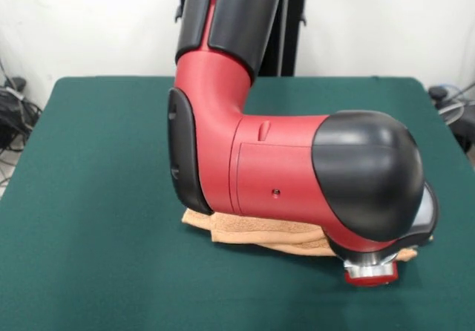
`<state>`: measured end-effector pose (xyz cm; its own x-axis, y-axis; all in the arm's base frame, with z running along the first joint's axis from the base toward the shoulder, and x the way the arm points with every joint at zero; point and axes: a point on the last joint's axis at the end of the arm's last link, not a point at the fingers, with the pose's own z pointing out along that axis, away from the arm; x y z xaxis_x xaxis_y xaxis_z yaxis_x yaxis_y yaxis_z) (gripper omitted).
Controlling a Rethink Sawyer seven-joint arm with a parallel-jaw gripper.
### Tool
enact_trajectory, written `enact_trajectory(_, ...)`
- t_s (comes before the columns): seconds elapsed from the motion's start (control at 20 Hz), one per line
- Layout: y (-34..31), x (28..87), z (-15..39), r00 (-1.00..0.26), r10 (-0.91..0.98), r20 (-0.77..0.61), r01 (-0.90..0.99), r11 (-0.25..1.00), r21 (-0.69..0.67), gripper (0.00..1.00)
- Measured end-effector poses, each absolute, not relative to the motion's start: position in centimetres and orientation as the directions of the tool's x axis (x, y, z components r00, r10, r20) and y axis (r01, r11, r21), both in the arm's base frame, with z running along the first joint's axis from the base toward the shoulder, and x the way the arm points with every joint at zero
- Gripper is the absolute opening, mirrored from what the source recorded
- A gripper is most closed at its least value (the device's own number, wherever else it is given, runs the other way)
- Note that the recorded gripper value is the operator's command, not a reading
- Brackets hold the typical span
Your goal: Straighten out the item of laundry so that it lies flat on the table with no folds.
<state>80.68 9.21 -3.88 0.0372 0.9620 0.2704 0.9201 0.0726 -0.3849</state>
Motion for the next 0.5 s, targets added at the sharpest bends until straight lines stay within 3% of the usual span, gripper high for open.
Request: enact_trajectory(0.5,7.9,81.2,-1.8,0.063,0.953,0.296,0.916,0.062,-0.396,0.00)
